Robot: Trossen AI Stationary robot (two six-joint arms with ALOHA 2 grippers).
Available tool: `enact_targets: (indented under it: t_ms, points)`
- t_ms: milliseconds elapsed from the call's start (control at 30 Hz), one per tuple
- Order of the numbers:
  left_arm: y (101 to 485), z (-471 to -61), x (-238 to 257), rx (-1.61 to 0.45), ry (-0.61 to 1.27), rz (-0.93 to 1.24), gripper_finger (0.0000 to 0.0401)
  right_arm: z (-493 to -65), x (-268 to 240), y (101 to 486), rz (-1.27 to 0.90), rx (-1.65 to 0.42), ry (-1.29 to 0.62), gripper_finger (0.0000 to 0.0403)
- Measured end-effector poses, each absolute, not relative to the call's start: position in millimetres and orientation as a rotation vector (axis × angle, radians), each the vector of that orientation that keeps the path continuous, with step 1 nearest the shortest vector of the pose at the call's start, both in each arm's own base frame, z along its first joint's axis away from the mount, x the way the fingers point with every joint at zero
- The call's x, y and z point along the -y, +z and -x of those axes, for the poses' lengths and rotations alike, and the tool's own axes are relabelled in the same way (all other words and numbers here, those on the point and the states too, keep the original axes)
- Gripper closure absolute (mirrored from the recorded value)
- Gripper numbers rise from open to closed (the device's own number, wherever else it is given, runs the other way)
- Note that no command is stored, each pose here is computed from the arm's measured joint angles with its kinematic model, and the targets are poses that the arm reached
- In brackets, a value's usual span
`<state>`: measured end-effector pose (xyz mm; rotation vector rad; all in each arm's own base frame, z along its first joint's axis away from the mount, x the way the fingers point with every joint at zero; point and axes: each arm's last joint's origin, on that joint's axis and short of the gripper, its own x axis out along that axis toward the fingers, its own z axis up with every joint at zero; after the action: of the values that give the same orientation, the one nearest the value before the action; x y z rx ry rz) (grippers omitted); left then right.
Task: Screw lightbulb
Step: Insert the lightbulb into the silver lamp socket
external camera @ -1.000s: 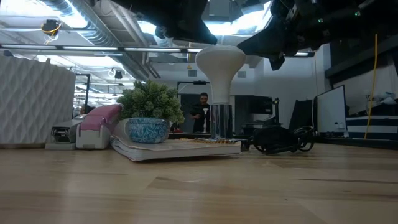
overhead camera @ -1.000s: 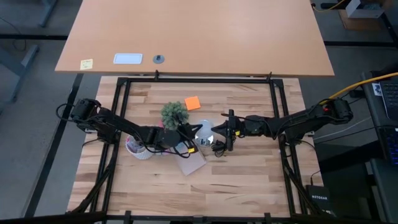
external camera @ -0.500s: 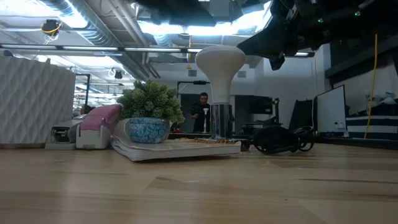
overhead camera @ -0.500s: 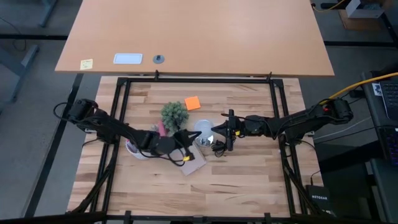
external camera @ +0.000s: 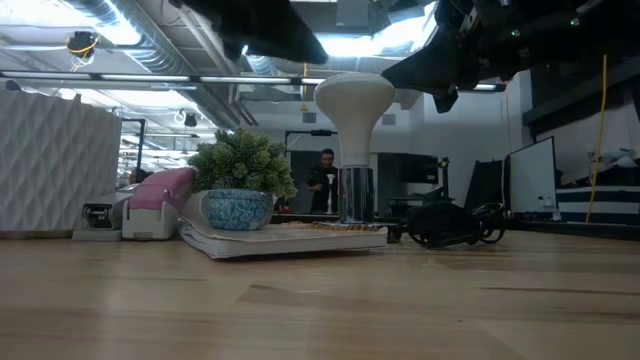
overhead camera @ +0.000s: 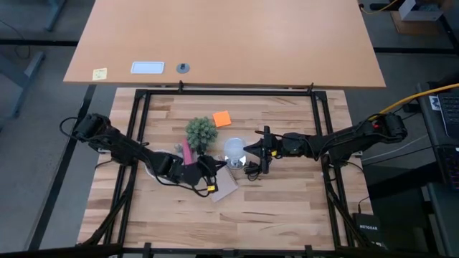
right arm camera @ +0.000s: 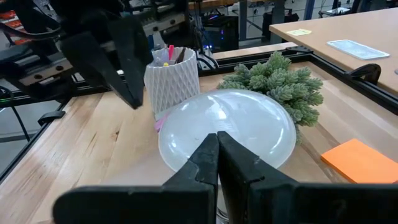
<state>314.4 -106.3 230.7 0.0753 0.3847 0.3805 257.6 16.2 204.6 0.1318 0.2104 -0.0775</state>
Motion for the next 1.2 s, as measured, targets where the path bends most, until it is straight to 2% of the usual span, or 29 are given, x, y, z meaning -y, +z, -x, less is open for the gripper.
enact_targets:
  t_ms: [233, 1200]
  points:
    - [218.8, -322.8, 95.3, -0.418, 0.416, -0.069, 0.0401, -257.5, -16.2, 204.5, -0.132, -0.211, -0.078, 0.0391]
    - [214.9, -325.6, 62.3, -0.436, 0.634, -0.065, 0.0401, -257.5, -18.0, 204.2, -0.137, -0.218, -0.021, 0.0391]
